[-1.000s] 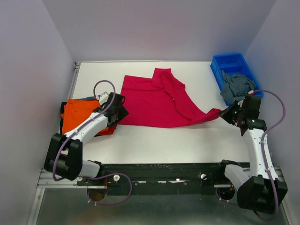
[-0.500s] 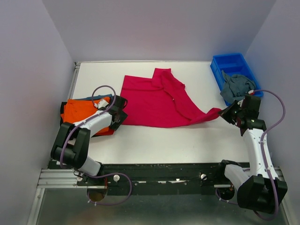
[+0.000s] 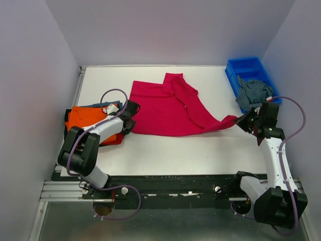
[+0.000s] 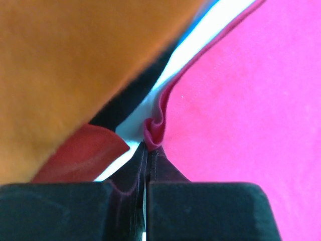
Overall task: Fold and stack the t-shirts
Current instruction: Flatten out the tshirt
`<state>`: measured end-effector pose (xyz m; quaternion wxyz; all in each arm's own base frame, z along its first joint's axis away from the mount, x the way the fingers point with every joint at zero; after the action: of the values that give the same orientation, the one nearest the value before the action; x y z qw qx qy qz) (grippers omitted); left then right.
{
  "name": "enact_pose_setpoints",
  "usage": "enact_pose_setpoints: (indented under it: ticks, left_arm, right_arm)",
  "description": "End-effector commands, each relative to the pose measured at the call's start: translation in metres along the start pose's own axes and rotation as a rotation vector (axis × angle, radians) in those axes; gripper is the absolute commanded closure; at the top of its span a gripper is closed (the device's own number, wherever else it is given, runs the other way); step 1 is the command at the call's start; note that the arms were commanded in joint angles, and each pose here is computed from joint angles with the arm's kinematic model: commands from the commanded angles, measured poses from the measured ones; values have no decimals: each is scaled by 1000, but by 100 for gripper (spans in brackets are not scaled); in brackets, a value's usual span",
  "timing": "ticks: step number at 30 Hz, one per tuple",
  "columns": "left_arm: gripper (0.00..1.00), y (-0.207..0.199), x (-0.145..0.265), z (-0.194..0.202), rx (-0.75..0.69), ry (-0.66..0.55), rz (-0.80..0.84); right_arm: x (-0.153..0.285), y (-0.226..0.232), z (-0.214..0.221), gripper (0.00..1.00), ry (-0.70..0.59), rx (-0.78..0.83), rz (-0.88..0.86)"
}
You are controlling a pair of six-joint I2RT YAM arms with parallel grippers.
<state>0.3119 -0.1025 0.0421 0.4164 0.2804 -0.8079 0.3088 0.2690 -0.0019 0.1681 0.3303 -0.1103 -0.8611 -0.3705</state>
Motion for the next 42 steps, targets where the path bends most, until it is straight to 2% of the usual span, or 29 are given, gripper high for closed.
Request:
enact_pose_setpoints:
  ticks: [1, 5, 8, 11, 14, 17, 21, 23, 25, 27, 29, 31, 34, 38, 42]
  left_arm:
    - [100, -22, 33, -27, -28, -139, 40]
    - [100, -59, 63, -54, -32, -202, 138]
    - [100, -95, 82, -86, -20, -184, 221]
    - [100, -122, 121, -138, -11, -244, 251]
    - [100, -137, 187, -187, -44, -369, 313]
    - [100, -131, 270, -225, -47, -506, 434]
    - [100, -95, 368, -250, 10, -679, 625]
    - [100, -80, 402, -259, 45, -740, 684]
    - [100, -72, 423, -265, 60, -767, 707]
    - [100, -80, 426, -267, 56, -761, 717]
    - [100, -98, 412, -264, 39, -721, 722]
    - [100, -122, 383, -258, 23, -668, 705]
    - [100, -159, 327, -252, -5, -601, 632]
    - [100, -203, 265, -256, -7, -512, 566]
    - [100, -236, 245, -287, 38, -484, 616]
  right_arm:
    - [-3, 18, -12, 99, -20, -5, -80]
    - [-13, 55, -29, 99, 20, 0, -235]
    - [-14, 90, -72, 99, -3, -1, -272]
    - [18, 136, -116, 99, -35, 38, -347]
    - [85, 180, -147, 99, -166, 127, -464]
    - [170, 213, -154, 99, -326, 268, -601]
    - [272, 227, -143, 99, -572, 399, -698]
    - [312, 227, -142, 99, -695, 407, -707]
    - [339, 230, -143, 99, -762, 414, -715]
    - [344, 238, -147, 99, -749, 417, -726]
    - [328, 244, -156, 99, -691, 397, -726]
    - [296, 248, -168, 99, -609, 354, -708]
    - [227, 254, -188, 99, -445, 293, -679]
    - [140, 266, -222, 99, -288, 215, -662]
    - [115, 289, -250, 99, -262, 196, -728]
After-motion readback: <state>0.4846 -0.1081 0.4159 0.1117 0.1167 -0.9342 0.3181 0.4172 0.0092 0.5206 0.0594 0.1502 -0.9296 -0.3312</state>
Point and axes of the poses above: each gripper's point midway between its finger pads, its own x axis back along the fingers, its own y axis along the line the jaws close on, z = x × y, the point moved 2 cm from there along x, back along the fingers, and after that the axes turned 4 degrees about -x, right-handed, at the moved point
